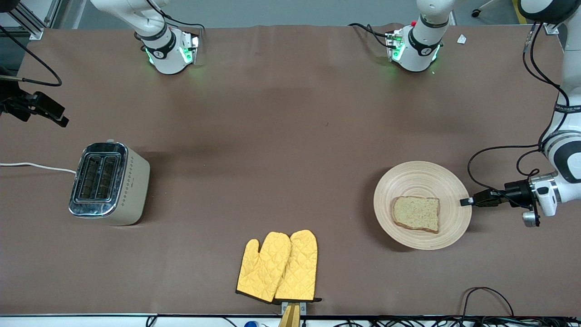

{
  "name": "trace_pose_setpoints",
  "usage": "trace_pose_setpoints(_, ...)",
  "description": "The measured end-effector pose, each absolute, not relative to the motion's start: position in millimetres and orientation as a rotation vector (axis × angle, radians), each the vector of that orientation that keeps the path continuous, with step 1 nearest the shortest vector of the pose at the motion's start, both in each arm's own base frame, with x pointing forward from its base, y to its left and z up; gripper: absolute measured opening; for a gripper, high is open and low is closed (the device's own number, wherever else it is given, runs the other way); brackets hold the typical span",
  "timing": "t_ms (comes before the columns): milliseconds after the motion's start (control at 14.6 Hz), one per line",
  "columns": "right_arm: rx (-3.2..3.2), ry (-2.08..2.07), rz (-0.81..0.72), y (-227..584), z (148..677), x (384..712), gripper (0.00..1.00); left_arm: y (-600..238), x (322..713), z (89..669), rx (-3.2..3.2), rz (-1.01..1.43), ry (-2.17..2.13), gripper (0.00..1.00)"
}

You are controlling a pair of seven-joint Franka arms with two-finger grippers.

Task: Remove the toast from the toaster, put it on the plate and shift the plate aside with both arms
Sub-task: 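Slide the plate with the left gripper away from the toaster, then open the left gripper and pull it back from the plate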

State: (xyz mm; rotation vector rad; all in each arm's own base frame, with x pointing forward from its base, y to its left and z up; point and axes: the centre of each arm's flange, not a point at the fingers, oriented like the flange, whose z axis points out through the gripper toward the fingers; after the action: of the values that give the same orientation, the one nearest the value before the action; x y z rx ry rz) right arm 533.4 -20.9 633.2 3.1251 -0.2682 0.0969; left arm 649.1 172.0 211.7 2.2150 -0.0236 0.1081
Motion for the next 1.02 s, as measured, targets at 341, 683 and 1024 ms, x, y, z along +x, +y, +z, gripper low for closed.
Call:
trace_pose_setpoints(341,3.125,-0.268,0.097,-21,633,533,1.0,202,628,175,2.185,0.111,0.006,0.1)
trace_pose_setpoints(683,3.125,-0.268,0.096,-21,633,533,1.0,216,612,143,2.152,0.085,0.051,0.15)
trace_pose_setpoints(1024,3.125,-0.268,0.096,-21,633,533,1.0,236,615,155,2.213,0.098,0.021,0.63)
